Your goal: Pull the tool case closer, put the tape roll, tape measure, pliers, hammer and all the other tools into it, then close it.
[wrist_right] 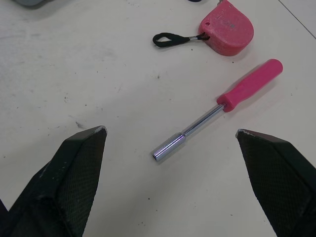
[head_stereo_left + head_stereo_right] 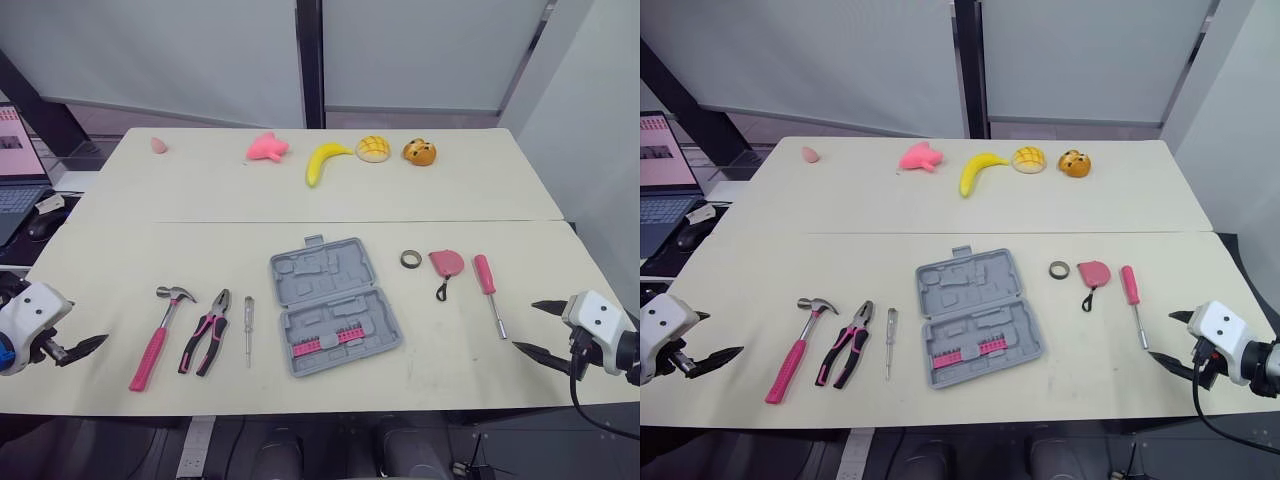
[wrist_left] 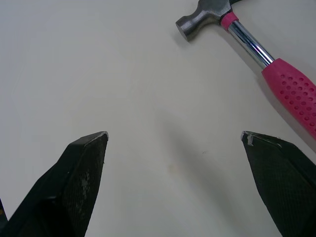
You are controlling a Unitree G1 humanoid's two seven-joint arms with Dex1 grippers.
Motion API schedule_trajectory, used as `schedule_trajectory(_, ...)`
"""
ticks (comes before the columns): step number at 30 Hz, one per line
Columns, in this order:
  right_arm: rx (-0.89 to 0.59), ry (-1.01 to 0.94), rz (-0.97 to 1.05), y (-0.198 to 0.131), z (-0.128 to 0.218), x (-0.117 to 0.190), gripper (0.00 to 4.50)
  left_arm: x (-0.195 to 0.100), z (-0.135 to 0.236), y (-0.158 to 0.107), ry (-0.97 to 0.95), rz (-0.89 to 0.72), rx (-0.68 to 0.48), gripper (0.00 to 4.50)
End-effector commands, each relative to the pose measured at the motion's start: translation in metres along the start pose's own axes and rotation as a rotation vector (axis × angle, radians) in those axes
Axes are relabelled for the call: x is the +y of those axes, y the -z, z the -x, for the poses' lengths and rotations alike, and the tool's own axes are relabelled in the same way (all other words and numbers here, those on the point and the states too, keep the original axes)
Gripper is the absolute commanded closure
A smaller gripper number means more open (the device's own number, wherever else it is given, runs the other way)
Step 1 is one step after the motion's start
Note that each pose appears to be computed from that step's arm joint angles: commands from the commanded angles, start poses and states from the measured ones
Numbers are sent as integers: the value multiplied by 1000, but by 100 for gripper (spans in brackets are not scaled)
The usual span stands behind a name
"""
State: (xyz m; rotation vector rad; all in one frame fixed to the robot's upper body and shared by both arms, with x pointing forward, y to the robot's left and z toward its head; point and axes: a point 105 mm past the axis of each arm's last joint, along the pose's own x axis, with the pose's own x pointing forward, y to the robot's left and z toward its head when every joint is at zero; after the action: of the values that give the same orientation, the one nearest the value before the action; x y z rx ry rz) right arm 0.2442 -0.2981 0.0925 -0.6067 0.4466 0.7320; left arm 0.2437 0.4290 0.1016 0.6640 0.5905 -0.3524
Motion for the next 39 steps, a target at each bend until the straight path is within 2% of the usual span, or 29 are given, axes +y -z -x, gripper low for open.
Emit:
schedule_trajectory(1, -24, 22, 23, -7, 2, -5, 3, 8, 9, -4, -3, 3, -7, 0)
schedule_trajectory(12, -29, 67, -2, -12, 1, -14, 3, 11, 14, -10, 24, 79, -60, 0)
schedule_trajectory(20, -37, 73, -30, -16, 2, -18, 3, 9, 22, 6, 26, 121, 0, 0)
schedule_trajectory(26, -27, 69, -21, -14, 3, -19, 3, 9, 24, 7, 20, 123, -3, 0)
schedule_trajectory(32, -2, 67, 5, -8, 6, -19, 3, 5, 27, 6, 30, 130, -27, 0)
schedule_trajectory(39, 18, 108, 24, -4, 9, -25, 3, 3, 32, 7, -10, 219, -60, 0)
